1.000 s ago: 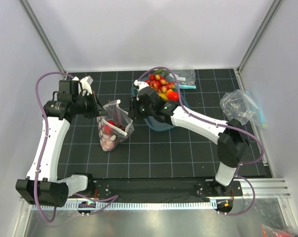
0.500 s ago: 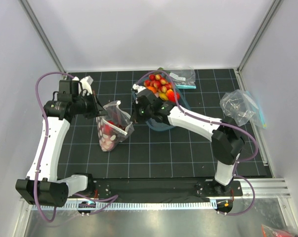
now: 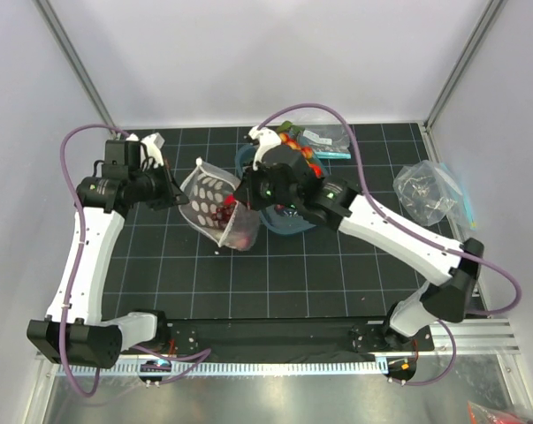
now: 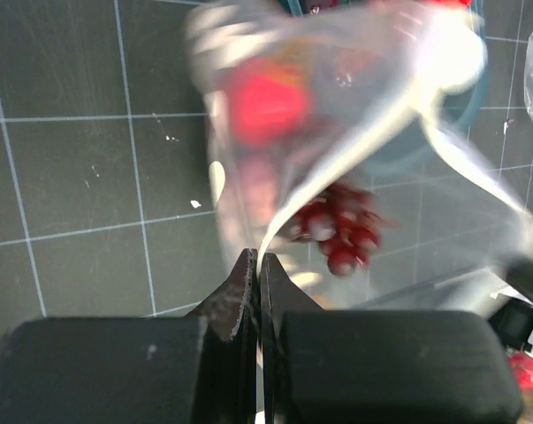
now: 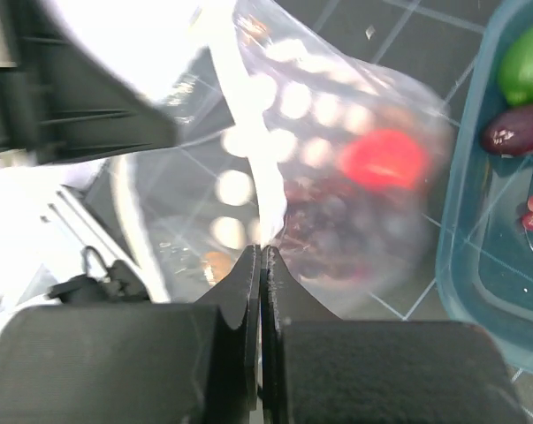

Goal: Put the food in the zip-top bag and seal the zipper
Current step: Adjust the zipper food storage bag at the center of the board, then pick up the fake fruit from the bin.

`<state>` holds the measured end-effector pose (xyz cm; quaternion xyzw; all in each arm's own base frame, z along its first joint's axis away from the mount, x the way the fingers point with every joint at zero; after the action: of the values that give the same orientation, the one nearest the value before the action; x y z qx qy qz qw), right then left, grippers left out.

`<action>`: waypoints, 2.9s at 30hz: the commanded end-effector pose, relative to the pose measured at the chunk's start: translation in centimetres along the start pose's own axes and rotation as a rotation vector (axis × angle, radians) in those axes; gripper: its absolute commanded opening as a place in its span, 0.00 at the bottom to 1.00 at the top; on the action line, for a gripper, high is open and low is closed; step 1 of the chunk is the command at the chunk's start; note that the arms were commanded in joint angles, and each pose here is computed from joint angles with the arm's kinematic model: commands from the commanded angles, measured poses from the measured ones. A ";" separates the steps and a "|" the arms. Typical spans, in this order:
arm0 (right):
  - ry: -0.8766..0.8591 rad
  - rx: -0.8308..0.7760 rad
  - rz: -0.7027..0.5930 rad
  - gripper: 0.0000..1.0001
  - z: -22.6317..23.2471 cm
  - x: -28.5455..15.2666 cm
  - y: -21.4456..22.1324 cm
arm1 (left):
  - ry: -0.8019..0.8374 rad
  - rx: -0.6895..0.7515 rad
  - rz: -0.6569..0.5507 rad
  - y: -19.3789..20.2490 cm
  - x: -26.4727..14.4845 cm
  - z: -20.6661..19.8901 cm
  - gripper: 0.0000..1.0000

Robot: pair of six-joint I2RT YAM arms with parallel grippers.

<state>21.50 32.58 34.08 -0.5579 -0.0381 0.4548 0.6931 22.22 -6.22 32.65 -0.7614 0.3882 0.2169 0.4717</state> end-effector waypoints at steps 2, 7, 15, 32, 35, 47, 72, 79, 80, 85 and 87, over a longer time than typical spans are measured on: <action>0.008 -0.006 -0.099 0.01 0.3 -3.4 -1.5 | 0.002 0.043 -0.058 -0.7 -1.5 -0.6 0.00; 0.016 -0.004 -0.069 0.01 -0.3 -2.5 -0.1 | -0.062 0.045 -0.104 -2.0 -2.4 -0.8 0.00; 0.103 0.002 0.045 0.01 -3.7 1.0 2.2 | -0.237 0.222 -0.047 -2.2 -0.7 -3.3 0.00; 0.337 0.077 0.053 0.52 -12.3 -1.0 3.7 | -0.068 0.260 -0.097 -0.4 6.9 -5.4 0.01; 0.375 0.108 0.010 0.53 -13.8 -2.3 3.3 | -0.059 0.274 -0.147 -0.3 6.2 -5.2 0.02; 0.515 0.185 -0.140 0.80 -19.1 -0.9 3.1 | -0.009 0.268 -0.242 1.3 4.6 -4.4 0.06; 0.541 -0.513 0.109 0.98 -24.0 5.9 -1.3 | -0.109 0.318 -0.093 0.5 4.5 -7.6 0.00; 0.522 -0.528 0.193 0.96 -24.8 7.6 -1.2 | -0.182 0.379 -0.061 1.5 5.8 -7.3 0.00; 0.517 -0.528 0.211 0.96 -25.0 7.8 -0.8 | -0.180 0.389 -0.063 1.8 6.1 -7.0 0.00; 0.542 -0.579 0.250 0.96 -25.7 8.0 -0.2 | -0.174 0.437 -0.173 2.5 5.5 -6.0 0.00; 0.576 -0.607 0.259 0.96 -26.3 7.9 0.2 | -0.140 0.433 -0.204 3.2 5.3 -5.6 0.00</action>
<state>40.23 19.21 19.64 -0.8190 0.0939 0.3577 0.4388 22.89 -14.56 27.86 -0.6302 0.3623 0.1954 0.6584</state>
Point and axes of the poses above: each gripper's point midway between its finger pads, its own x axis out along the fingers, its own z axis along the line the jaws close on, y = z × x, the point moved 9 cm from there along -x, back along the fingers, and after that the axes turned 1 degree about -x, right-handed, at the moved point
